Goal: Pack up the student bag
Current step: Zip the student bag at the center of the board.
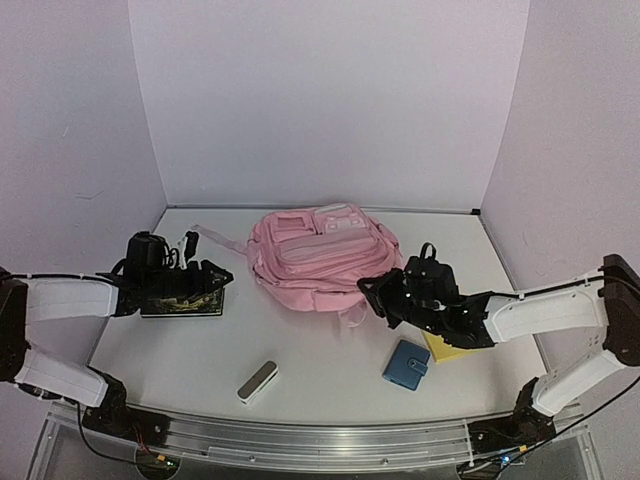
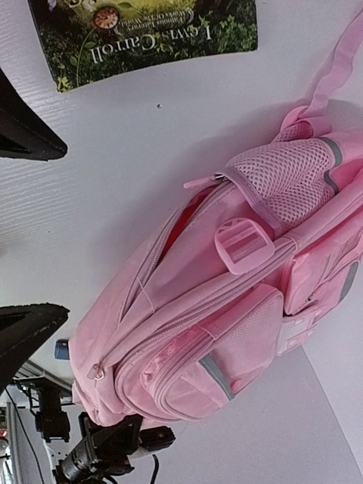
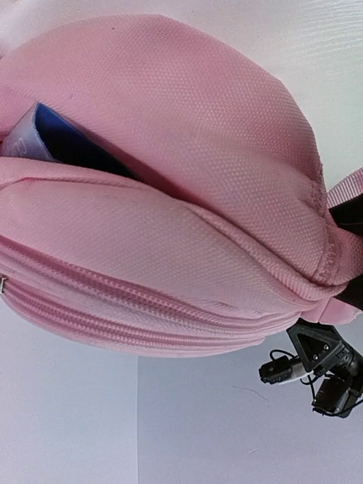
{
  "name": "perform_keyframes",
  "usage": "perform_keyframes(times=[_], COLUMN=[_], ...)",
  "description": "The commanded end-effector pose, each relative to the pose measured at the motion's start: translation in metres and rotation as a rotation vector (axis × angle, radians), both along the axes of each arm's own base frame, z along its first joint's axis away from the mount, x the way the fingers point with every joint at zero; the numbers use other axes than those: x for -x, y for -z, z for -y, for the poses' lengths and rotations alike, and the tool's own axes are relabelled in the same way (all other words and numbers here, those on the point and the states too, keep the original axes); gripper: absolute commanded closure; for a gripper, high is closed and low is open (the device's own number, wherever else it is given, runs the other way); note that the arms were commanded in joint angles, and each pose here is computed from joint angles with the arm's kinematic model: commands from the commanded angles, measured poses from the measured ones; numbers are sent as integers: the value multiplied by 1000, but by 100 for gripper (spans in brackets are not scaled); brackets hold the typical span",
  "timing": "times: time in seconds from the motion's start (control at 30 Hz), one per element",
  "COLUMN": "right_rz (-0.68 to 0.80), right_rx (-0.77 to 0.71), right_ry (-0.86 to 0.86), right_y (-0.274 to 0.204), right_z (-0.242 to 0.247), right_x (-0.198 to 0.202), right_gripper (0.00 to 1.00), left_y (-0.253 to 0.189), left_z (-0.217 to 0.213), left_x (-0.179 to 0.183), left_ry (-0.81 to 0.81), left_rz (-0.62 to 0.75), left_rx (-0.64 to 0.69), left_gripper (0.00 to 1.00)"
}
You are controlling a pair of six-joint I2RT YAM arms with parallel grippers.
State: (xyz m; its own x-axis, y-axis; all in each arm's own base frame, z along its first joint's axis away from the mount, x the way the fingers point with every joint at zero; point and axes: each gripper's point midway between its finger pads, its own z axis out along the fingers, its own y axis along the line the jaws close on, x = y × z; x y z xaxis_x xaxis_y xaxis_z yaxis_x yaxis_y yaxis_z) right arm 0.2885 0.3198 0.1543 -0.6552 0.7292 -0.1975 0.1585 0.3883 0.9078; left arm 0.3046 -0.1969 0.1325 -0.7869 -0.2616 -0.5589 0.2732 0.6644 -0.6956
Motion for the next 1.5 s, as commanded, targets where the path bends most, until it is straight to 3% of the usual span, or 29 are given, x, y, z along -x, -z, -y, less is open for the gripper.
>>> perform_keyframes(times=[0.0, 0.17, 0.47, 0.6, 0.9, 1.47], right_rz=[198, 216, 216, 216, 217, 218], right_rx=[-169, -185, -182, -178, -170, -163], right_ry=[128, 141, 157, 160, 168, 170], right_y=[-91, -106, -107, -107, -107, -108], right_z=[24, 32, 40, 41, 44, 42], right_x=[-15, -12, -9, -9, -9, -11], right_gripper=[100, 100, 100, 100, 100, 100], left_y=[-7, 12, 27, 31, 46, 68], left_z=[19, 33, 64, 75, 98, 112], left_x=[-6, -16, -34, -46, -60, -80], left_ry=[98, 162, 242, 268, 334, 342], left_rz=[62, 49, 81, 88, 74, 40], left_rx=[81, 79, 80, 95, 95, 89], left_gripper=[42, 55, 58, 66, 69, 79])
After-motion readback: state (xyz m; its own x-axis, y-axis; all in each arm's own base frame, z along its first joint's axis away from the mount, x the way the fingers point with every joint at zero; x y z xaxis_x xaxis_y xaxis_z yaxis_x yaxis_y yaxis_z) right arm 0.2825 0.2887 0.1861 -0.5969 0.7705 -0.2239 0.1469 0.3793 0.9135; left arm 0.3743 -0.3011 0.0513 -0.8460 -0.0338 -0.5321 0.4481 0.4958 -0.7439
